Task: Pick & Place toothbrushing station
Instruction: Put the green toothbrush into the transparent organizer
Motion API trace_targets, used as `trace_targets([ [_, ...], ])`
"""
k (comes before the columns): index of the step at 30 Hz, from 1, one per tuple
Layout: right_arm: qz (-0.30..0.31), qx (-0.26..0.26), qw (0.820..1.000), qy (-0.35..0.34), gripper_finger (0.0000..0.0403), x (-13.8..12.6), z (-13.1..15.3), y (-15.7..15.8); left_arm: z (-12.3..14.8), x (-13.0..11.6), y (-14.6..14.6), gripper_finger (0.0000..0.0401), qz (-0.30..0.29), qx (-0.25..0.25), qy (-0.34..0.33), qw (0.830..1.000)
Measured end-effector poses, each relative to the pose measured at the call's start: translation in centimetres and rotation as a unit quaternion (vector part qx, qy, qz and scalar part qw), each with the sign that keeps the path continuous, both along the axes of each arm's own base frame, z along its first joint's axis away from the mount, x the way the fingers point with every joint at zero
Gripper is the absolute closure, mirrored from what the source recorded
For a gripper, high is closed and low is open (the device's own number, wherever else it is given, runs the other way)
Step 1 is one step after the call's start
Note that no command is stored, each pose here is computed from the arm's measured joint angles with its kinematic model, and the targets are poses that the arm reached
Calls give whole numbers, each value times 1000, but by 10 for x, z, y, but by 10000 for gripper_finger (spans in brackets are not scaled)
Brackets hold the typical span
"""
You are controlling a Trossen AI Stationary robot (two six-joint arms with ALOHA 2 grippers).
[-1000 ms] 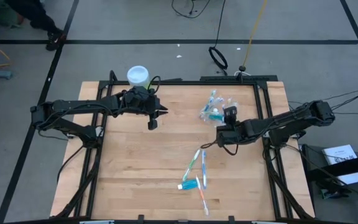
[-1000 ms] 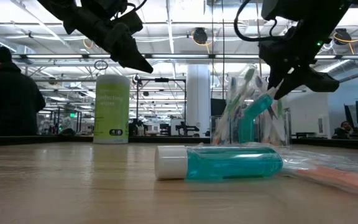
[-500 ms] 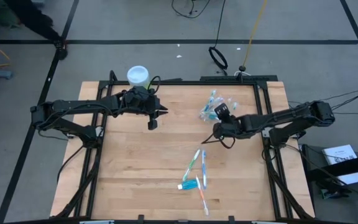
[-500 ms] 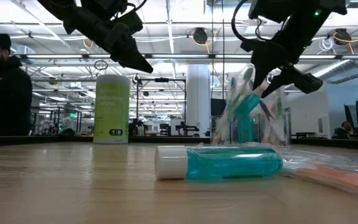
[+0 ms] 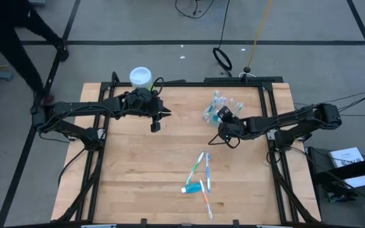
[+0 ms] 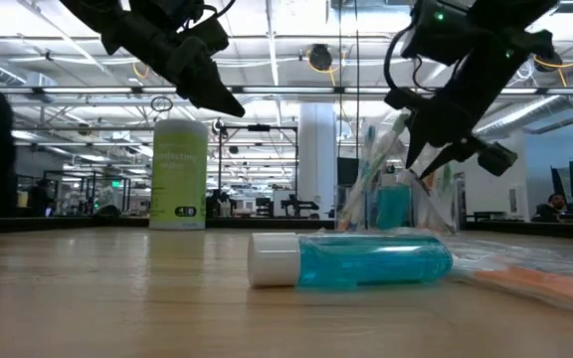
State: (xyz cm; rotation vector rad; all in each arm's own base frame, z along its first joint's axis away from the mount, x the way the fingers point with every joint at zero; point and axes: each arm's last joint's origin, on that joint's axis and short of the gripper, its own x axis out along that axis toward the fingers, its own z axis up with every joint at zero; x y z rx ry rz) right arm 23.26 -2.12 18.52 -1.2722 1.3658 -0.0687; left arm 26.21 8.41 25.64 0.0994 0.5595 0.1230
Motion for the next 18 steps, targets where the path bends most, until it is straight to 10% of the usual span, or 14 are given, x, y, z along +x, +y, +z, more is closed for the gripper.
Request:
trace_targets([
  [18,-47,-101,988,-105,302,-1,-2,17,0,0,0,334,0,0,0,1000],
])
